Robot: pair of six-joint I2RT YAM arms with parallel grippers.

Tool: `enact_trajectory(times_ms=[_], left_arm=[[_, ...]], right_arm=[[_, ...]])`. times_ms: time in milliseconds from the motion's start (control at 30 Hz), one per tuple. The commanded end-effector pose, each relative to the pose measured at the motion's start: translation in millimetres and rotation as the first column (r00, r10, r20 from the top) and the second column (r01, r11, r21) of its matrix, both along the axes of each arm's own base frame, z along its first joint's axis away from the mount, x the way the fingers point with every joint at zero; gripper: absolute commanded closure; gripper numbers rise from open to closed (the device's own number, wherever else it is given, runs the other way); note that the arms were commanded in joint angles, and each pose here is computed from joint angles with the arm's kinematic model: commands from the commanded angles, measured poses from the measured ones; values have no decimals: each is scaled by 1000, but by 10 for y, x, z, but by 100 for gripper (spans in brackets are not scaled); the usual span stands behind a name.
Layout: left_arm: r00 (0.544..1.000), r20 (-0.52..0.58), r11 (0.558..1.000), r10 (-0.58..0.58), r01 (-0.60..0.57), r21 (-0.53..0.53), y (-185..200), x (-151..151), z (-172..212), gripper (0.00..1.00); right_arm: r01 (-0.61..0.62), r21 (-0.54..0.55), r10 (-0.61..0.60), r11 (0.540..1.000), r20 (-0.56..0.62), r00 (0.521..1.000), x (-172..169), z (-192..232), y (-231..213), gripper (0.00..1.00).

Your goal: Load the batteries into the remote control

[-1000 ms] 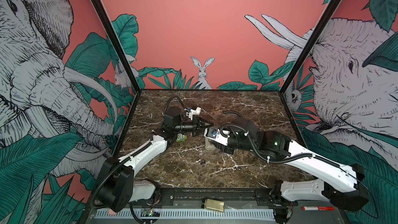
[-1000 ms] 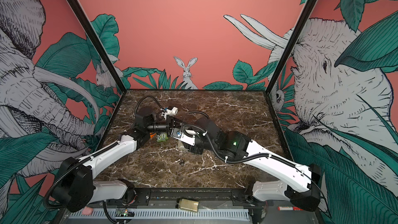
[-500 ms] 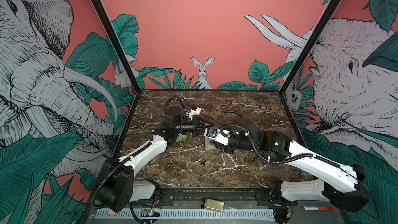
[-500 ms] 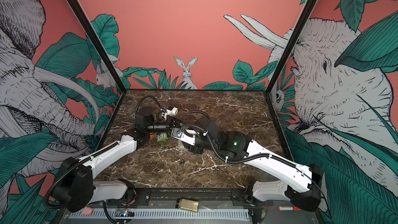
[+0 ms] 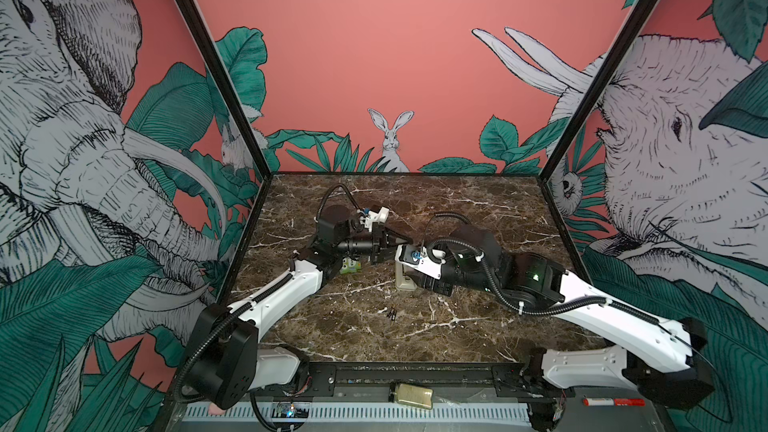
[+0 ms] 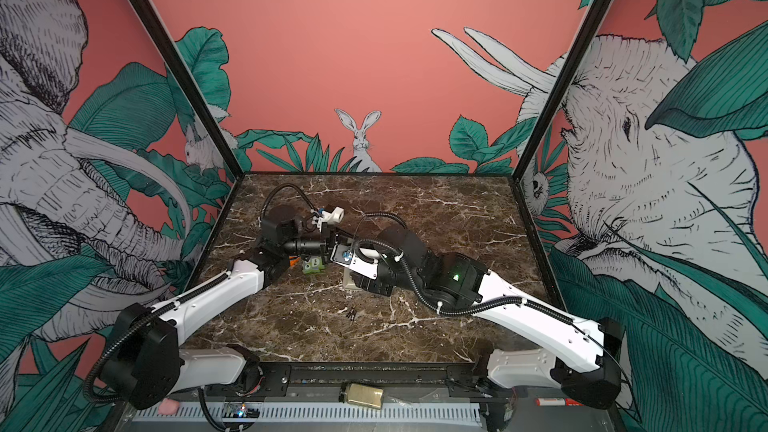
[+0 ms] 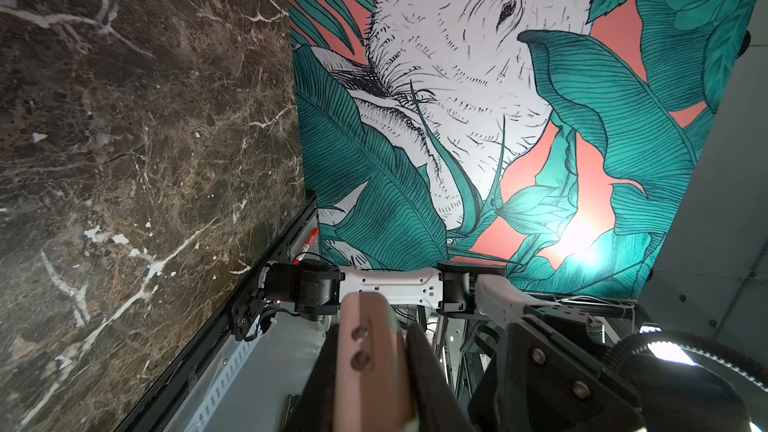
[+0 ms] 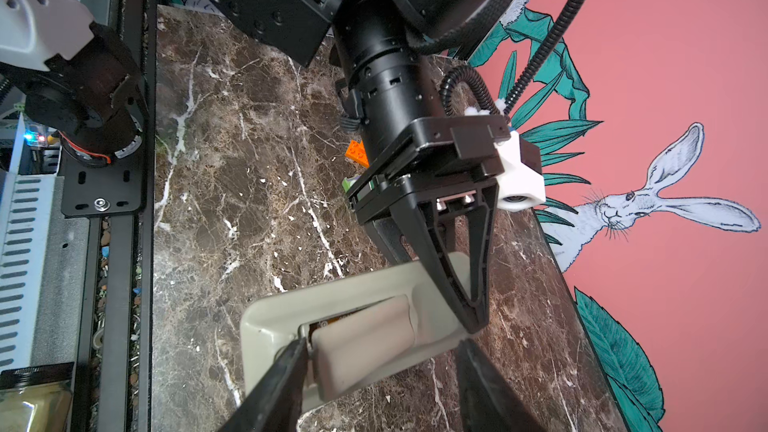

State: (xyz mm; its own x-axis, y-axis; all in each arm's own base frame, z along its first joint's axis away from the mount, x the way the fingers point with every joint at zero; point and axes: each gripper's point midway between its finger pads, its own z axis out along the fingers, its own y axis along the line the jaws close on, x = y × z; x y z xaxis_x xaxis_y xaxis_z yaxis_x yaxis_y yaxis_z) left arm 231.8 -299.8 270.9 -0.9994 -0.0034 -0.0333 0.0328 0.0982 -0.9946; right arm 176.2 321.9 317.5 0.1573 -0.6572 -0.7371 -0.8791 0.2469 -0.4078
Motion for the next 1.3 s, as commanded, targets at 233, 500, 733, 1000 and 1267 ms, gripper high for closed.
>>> enact_trajectory(times_ms=[233,500,733,1000,1267], left_arm=[[996,57,996,-72,74,-41,-22,-142,225,100],[996,54,997,-65,67,-40,-22,-107,204,100],[997,52,998,-52,54,-38,-22,-48,194,100],[998,50,999,-34,36,-34,-8,-4,165,100],[999,50,999,-22,24,-30,0,25,149,100]], right_arm=[[36,8,-36,999,33,999,106,34,-35,42],[22,-15,-22,1000,7,1000,70,-109,-31,38],[22,-14,-22,1000,8,1000,71,-120,-27,37],[34,13,-34,999,-4,999,74,-77,-13,35],[44,22,-44,999,-11,999,79,-72,-17,34]])
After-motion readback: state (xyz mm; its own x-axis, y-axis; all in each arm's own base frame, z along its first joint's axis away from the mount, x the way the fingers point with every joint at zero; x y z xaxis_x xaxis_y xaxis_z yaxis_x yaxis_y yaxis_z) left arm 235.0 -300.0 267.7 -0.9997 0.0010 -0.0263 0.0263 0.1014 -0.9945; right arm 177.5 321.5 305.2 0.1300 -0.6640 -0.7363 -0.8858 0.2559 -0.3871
